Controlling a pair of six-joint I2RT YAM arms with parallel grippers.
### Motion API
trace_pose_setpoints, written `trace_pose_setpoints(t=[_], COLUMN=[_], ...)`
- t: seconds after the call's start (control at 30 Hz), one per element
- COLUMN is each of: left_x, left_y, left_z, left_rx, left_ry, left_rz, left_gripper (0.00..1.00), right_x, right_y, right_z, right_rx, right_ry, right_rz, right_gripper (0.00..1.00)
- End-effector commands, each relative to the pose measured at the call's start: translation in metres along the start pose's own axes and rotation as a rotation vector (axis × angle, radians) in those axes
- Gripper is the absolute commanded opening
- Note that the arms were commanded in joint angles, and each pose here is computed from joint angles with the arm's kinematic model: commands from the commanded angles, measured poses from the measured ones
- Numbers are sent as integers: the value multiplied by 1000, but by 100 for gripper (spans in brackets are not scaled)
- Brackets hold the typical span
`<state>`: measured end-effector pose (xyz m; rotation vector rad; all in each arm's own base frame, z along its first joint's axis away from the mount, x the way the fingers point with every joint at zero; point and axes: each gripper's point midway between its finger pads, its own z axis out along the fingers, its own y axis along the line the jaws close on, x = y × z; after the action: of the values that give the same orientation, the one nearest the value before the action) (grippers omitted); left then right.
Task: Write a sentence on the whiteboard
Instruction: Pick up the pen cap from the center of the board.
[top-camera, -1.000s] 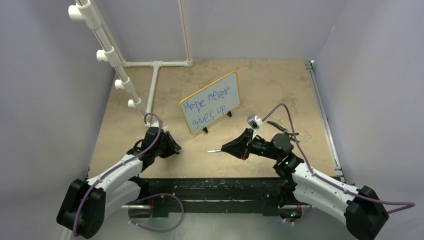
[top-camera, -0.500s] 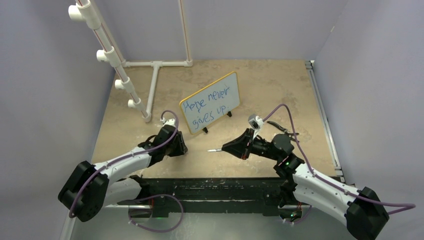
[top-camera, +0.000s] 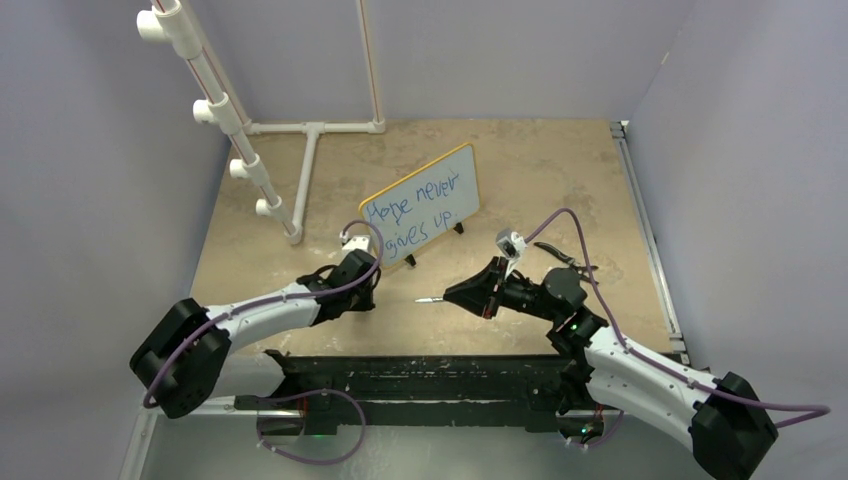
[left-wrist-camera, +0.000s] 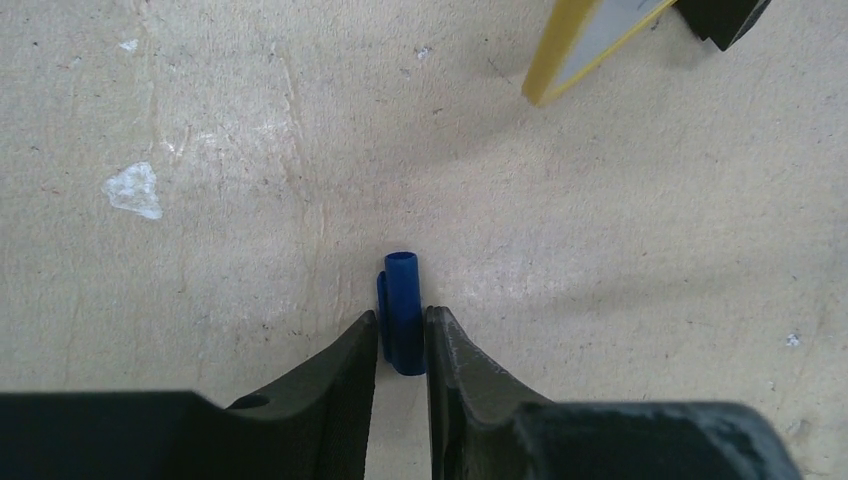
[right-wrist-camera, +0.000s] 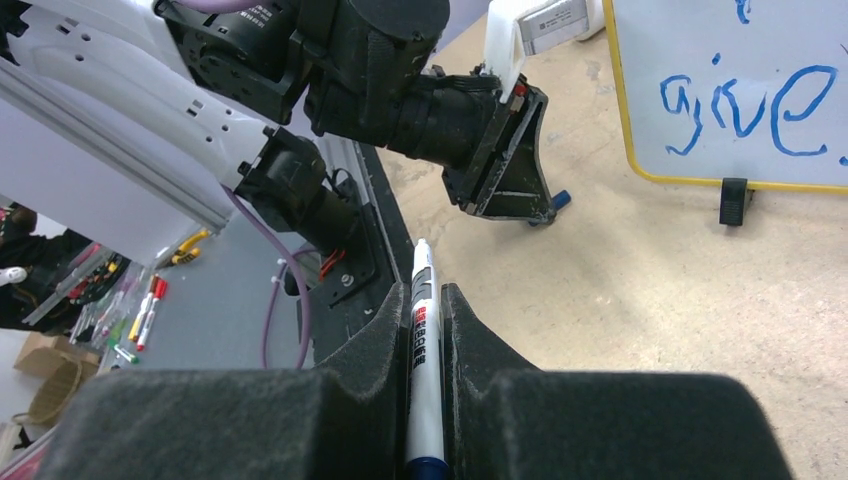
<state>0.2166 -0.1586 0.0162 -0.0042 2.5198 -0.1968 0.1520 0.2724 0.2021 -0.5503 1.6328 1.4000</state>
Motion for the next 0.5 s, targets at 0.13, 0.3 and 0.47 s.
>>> trace_pose_setpoints(t=[0.13,0.3,0.47], left_x=[32,33,7], left_y=[20,4,-39], left_z=[6,4,-21], left_rx=[-118,-43,170], left_ry=[119,126,1], left_rz=[102,142,212], left_gripper=[4,0,0], right_x=[-8,-18,-35], right_y=[-6,-36,-47], right_z=[2,-1,-6], right_rx=[38,237,349], right_ry=[-13,-27,-58], right_rz=[-31,-20,-17], right_gripper=[0,0,0])
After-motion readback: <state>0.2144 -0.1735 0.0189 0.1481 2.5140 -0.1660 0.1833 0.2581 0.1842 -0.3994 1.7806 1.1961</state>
